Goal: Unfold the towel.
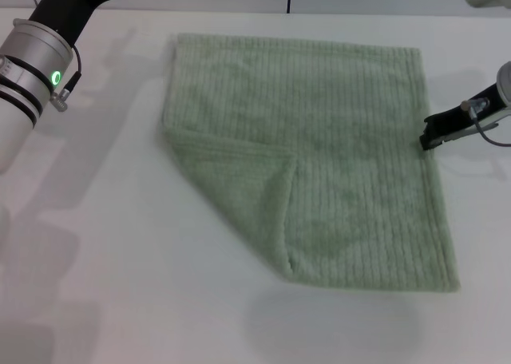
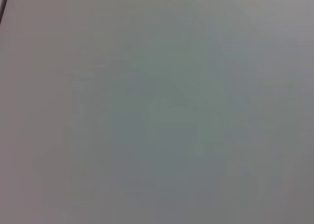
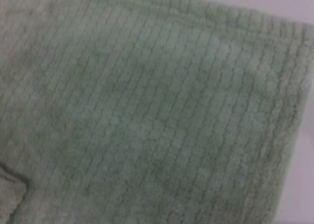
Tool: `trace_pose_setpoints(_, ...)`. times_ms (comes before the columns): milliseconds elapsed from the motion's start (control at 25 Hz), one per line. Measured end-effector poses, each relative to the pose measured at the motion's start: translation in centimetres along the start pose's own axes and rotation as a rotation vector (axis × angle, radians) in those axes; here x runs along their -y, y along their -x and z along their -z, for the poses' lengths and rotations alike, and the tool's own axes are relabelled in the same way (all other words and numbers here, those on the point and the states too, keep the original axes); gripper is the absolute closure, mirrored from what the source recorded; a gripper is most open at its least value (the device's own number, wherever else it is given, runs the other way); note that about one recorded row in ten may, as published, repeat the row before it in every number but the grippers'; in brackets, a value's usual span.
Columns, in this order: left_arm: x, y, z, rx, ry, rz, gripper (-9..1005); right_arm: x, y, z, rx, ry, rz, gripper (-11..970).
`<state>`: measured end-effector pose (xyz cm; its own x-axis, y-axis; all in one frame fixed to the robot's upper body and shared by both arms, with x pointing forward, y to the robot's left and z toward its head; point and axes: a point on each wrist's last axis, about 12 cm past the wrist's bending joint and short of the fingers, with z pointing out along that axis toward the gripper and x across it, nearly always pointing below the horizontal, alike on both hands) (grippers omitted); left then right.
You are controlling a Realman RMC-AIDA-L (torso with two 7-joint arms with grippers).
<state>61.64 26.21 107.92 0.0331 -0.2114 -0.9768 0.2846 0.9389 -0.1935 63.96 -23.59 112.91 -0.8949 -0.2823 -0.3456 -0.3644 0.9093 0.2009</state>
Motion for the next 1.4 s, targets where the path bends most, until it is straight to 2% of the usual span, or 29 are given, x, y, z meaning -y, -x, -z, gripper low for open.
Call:
trace_pose_setpoints(560, 0.0, 0.0, 0.0, 0.000, 0.000, 0.000, 211, 0.1, -0.7, -0.9, -0.035, 0.033, 0.002, 960)
trace_pose_setpoints(1400, 0.5, 0.5, -0.6, 0.012, -0.031, 0.000, 211, 0.2, -0.4, -1.2, -0.047, 0.035, 0.006, 960)
